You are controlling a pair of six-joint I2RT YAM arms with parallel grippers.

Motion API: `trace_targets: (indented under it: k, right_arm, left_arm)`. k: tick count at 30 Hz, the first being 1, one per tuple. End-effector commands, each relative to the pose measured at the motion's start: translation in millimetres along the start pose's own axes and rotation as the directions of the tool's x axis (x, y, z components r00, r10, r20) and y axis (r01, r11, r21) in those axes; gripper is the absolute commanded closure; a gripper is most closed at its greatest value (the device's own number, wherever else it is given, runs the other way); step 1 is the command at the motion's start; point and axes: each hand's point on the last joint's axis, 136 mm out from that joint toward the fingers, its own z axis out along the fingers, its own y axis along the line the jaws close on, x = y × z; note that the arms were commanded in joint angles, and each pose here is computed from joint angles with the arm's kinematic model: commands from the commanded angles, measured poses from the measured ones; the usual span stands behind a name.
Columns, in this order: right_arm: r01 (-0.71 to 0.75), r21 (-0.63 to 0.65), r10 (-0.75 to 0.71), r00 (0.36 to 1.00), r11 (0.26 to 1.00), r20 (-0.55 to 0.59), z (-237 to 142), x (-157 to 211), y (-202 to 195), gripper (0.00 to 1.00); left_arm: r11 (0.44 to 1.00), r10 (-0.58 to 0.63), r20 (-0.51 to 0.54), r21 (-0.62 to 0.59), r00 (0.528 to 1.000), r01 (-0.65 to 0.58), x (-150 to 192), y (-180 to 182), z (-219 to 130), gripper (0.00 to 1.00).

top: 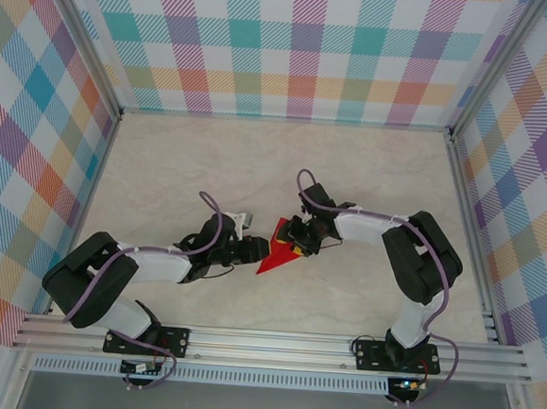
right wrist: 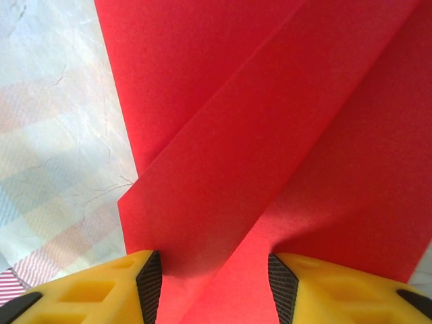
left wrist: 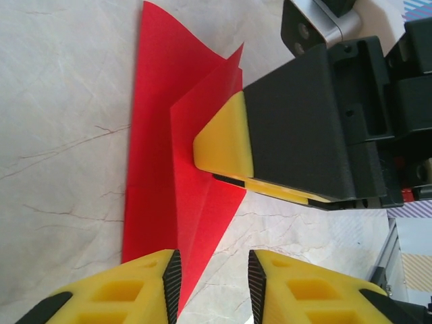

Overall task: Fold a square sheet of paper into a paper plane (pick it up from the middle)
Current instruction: Fourth fold the wing at the center of the table.

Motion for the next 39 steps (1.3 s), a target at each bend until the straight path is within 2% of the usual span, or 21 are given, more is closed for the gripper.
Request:
trace_targets:
  k: [1,4,8,17,22,32,39]
  right_arm:
    - [-0.094,0.290,0.106,0.994,0.952,-0.027,15,17,-70,0.51]
    - [-0.118,0.341,0.134,0.991,0.933,-0.024,15,18,-76,0.50]
    - [-0.132,0.356,0.160,0.986,0.925,-0.051,21,19,-77,0.48]
    - [-0.138,0.383,0.178,0.982,0.913,-0.070,25,21,-81,0.45]
    - [-0.144,0.411,0.190,0.979,0.900,-0.074,26,23,-87,0.47]
    - [-0.143,0.410,0.188,0.979,0.901,-0.072,27,23,-88,0.48]
    - [-0.153,0.426,0.203,0.976,0.892,-0.074,29,24,-92,0.55]
  left_arm:
    - [0.997,0.004,-0.014,0.074,1.000,-0.003,-7,-14,6,0.70]
    - [0.995,0.025,-0.054,0.097,0.998,-0.020,-3,-18,12,0.77]
    - [0.996,0.034,-0.081,0.087,0.996,-0.027,1,-15,17,0.80]
    - [0.999,0.009,-0.111,-0.035,0.994,-0.013,4,11,28,0.85]
    - [0.996,0.001,-0.115,-0.084,0.993,-0.010,7,22,28,0.87]
    - [0.994,-0.015,-0.134,-0.109,0.991,0.000,11,29,33,0.89]
    - [0.994,-0.019,-0.135,-0.113,0.991,0.004,11,29,33,0.90]
